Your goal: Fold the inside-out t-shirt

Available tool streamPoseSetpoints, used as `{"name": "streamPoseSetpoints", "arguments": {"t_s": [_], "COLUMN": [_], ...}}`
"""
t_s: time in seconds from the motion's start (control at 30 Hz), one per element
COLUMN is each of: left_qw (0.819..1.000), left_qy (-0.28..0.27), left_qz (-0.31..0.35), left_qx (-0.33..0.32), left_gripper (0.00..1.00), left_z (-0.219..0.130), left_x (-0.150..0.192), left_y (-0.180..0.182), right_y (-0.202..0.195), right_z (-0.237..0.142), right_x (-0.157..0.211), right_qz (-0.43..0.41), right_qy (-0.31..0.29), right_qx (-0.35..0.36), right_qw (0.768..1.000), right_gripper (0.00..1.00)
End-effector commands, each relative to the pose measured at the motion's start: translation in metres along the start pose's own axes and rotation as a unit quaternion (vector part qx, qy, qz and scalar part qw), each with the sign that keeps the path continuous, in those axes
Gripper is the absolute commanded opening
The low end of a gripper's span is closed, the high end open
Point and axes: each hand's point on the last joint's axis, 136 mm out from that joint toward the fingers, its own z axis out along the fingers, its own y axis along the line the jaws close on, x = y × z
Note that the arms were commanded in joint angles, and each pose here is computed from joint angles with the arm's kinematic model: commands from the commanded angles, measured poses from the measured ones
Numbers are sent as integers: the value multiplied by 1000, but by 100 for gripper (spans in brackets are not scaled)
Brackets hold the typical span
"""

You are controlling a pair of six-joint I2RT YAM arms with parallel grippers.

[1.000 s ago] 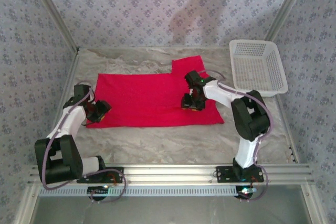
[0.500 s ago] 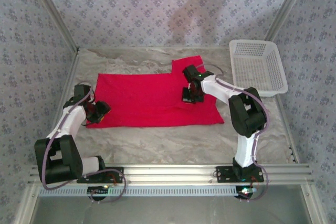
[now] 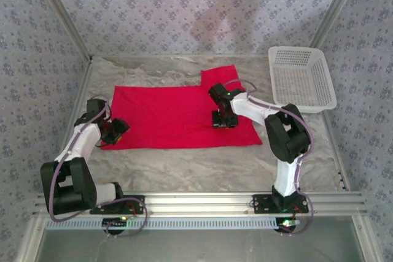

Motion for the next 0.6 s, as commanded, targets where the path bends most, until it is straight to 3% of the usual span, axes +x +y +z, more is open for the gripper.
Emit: {"name": "streamPoseSetpoints", "arguments": {"t_s": [0.0, 0.27, 0.47, 0.57], "left_qw": [1000, 1000, 1000, 1000], "left_qy": [-4, -6, -6, -6], "left_qz": [7, 6, 7, 7], "left_qx": [3, 2, 1, 1], "left_gripper": [46, 46, 46, 46], "left_z": [-3, -4, -5, -6], "left_x": [-2, -2, -2, -2], "left_y": [-3, -3, -2, -3], "right_y": [-8, -17, -17, -15], "right_z": [2, 12, 14, 9], "right_x": [4, 5, 3, 0], "right_qz": [-25, -40, -32, -32], "right_qy": [-3, -3, -3, -9], "right_qx": [39, 75, 72, 71], "right_qw": [999, 996, 997, 997], "right_gripper": [45, 41, 9, 1]}}
